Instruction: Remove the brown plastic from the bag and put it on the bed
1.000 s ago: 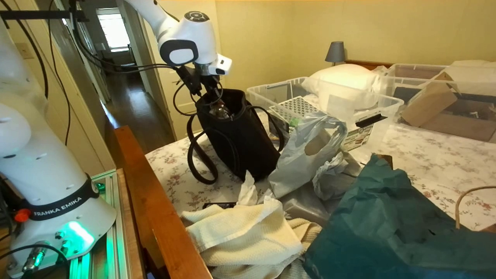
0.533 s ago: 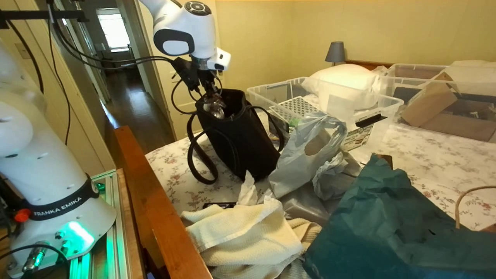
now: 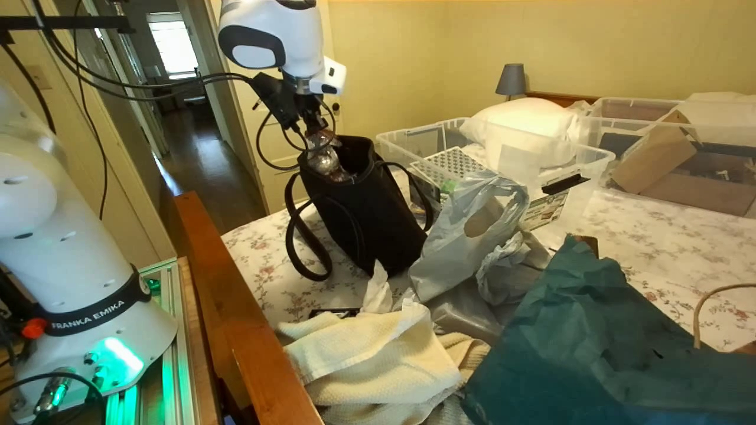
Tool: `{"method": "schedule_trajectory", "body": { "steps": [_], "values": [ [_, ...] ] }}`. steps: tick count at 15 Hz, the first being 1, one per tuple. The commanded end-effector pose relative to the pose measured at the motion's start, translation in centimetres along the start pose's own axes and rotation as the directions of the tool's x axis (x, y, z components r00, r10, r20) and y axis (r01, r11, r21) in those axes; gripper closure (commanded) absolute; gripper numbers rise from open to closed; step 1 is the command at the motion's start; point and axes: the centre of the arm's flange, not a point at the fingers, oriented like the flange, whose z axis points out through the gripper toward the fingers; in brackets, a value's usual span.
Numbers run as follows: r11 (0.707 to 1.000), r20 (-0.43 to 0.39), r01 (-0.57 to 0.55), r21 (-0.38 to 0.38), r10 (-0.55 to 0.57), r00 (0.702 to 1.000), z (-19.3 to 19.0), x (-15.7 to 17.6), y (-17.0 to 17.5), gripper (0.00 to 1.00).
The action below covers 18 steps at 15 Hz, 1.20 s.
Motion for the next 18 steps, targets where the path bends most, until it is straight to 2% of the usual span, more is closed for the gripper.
{"method": "schedule_trajectory", "body": {
  "steps": [1,11,18],
  "values": [
    [0.996,0.007,0.05,0.074,-0.051,0.999,-2.2,-2.6,-0.8,1.0],
    [0.968,0.002,0.174,0.18,-0.178,0.984,-6.6,-7.2,-2.5,1.0],
    [0.946,0.091,0.161,0.28,-0.194,0.977,-8.9,-9.4,-2.6,1.0]
  ]
}}
